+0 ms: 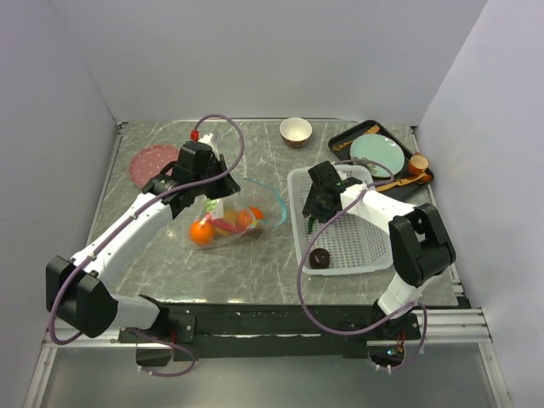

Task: Place the food in the zip-top bag and seal the zipper
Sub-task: Pick up the fake vegetable from the bin.

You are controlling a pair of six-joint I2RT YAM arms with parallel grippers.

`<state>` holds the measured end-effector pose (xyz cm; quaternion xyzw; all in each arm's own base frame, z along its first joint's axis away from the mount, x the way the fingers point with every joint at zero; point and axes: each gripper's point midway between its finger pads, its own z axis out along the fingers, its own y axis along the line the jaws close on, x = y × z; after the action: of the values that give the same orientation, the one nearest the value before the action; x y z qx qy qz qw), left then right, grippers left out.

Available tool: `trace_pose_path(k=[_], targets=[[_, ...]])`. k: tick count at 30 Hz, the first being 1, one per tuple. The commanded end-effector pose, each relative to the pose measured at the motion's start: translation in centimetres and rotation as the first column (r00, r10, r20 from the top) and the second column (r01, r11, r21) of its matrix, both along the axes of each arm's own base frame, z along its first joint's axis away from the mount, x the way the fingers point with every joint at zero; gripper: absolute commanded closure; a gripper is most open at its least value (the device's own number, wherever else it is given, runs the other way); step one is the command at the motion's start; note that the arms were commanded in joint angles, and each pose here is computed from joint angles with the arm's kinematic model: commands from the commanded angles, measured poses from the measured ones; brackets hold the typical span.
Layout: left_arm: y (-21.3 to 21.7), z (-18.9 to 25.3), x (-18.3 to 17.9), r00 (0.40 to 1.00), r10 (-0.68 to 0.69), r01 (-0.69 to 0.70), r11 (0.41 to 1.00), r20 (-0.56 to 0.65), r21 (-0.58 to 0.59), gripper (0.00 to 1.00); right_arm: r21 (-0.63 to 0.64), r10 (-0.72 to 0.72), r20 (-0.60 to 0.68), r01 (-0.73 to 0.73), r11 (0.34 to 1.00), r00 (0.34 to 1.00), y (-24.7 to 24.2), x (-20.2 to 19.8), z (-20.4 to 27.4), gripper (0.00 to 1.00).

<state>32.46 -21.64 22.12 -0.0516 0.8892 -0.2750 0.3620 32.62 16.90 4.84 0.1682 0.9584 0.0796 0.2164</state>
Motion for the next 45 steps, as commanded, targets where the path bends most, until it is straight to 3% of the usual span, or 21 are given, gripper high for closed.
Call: trace_pose_path(k=[1, 4, 8, 19, 25, 26, 30, 39, 42, 43, 45], targets=[[-0.1, 1.3, 0.2, 0.999, -0.019, 0.021, 0.999, 0.043, -0.028, 0.99, -0.024, -0.02, 0.043, 0.021, 0.999, 0.999, -0.2, 1.2, 0.8, 0.47], [-0.1, 1.0, 0.2, 0.999, -0.022, 0.023, 0.999, 0.035, -0.024, 0.99, -0.02, -0.01, 0.032, 0.011, 1.0, 0.999, 0.1, 1.1, 0.5, 0.49], [0.3, 0.9, 0.2, 0.999, 0.001, 0.0, 1.0, 0.038, -0.025, 0.99, -0.01, 0.016, 0.019, -0.016, 1.0, 1.0, 0.5, 1.1, -0.2, 0.62], [0.3, 1.1, 0.2, 0.999, 0.019, -0.017, 0.999, 0.03, -0.037, 0.99, -0.026, 0.057, -0.014, -0.057, 0.998, 0.998, 0.7, 0.7, -1.6, 0.61], [0.5, 1.0, 0.1, 0.999, 0.034, -0.033, 0.999, 0.027, -0.04, 0.99, -0.028, 0.082, -0.018, -0.082, 0.996, 0.996, 0.7, 0.5, -1.8, 0.69], [0.6, 0.9, 0.1, 0.999, 0.035, -0.034, 0.999, 0.025, -0.037, 0.99, -0.024, 0.092, -0.017, -0.092, 0.995, 0.996, 0.8, 0.5, -1.7, 0.75], [1.1, 1.1, 0.0, 0.999, 0.046, -0.046, 0.999, 0.024, -0.016, 0.99, -0.04, 0.127, -0.005, -0.127, 0.991, 0.992, 0.8, 0.4, -1.2, 0.78], [0.9, 1.2, -0.6, 0.999, 0.035, -0.034, 0.998, 0.031, -0.044, 0.99, -0.14, 0.229, -0.039, -0.233, 0.962, 0.973, -0.4, 0.3, -1.5, 0.76], [0.8, 1.2, -0.5, 0.999, 0.035, -0.033, 0.998, 0.033, -0.047, 0.99, -0.15, 0.241, -0.037, -0.244, 0.958, 0.97, -0.4, 0.3, -1.3, 0.66], [0.8, 1.1, -0.4, 0.999, 0.034, -0.033, 0.999, 0.032, -0.043, 0.99, -0.152, 0.238, -0.034, -0.241, 0.959, 0.971, -0.5, 0.3, -1.3, 0.54], [0.8, 1.2, -0.3, 0.999, 0.034, -0.033, 0.999, 0.03, -0.038, 0.99, -0.138, 0.214, -0.005, -0.213, 0.967, 0.977, -0.5, 0.4, -0.6, 0.5]])
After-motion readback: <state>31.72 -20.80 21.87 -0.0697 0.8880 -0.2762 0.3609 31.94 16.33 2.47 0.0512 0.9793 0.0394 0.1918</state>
